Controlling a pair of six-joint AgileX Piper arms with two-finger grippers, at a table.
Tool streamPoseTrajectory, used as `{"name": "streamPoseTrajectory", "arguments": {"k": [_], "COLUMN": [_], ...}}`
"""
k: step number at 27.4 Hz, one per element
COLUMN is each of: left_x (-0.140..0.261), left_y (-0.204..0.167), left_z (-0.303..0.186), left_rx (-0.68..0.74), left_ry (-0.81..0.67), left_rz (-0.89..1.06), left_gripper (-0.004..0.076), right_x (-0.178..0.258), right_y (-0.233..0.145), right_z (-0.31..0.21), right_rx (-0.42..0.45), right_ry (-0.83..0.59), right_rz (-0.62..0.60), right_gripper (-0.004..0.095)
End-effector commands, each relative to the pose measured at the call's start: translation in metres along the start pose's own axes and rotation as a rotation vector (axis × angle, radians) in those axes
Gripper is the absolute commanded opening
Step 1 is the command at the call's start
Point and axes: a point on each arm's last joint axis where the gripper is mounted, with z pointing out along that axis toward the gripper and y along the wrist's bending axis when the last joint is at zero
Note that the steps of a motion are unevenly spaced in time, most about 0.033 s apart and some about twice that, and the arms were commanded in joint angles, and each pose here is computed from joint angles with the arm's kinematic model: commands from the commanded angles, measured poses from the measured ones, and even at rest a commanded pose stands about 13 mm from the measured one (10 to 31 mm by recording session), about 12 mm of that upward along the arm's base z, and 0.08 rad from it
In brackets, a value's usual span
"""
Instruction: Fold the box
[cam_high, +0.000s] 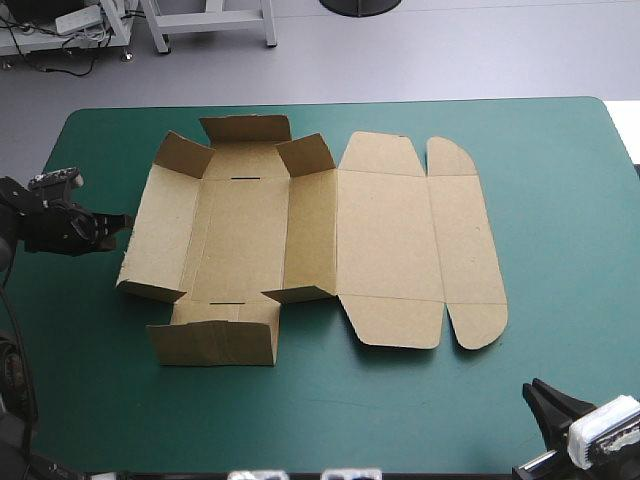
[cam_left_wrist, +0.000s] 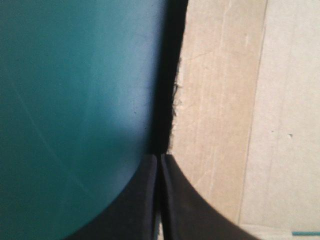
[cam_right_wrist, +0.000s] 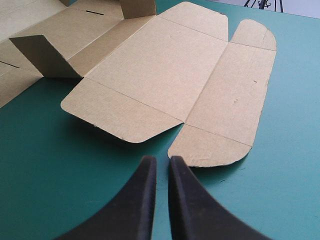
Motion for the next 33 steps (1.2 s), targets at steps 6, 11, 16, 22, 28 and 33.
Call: {"name": "streamPoseTrajectory", "arguments": {"k": [6,11,16,22,28,33], "left_x": [-0.036,-0.036,-0.034,-0.031,-0.025,-0.017], "left_y": [-0.026,-0.027,-0.019,-0.013,-0.005,-0.003], "left_z": [-0.044,-0.038,-0.025,-0.008,0.013,0.027], "left_rx": [0.194,0.223,0.186,0.190,0.176,0.209], "left_ry": [-0.060,-0.033,0.032,0.112,0.206,0.258], "left_rz": [0.023,0.041,0.043,0.036,0.026,-0.027], "left_gripper": [0.0200,0.0394,0.0431,0.0431,0.0431,0.0431], "right_x": [-0.012,-0.012,-0.012,-0.012,-0.012,-0.012], "right_y": [-0.002,-0.002,-0.002,-0.002,-0.002,-0.002], "right_z": [-0.001,-0.001,-0.001,-0.001,-0.001,-0.001], "right_rx": [0.021,0.021,0.022,0.022,0.022,0.021], "right_ry": [-0.064,-0.064,-0.064,-0.064,-0.064,-0.062], "right_rz": [0.005,0.005,0.004,0.004,0.004,0.011], "right_gripper": [0.0083,0.0083,0.0083,0.0083,0.0083,0.0083]}}
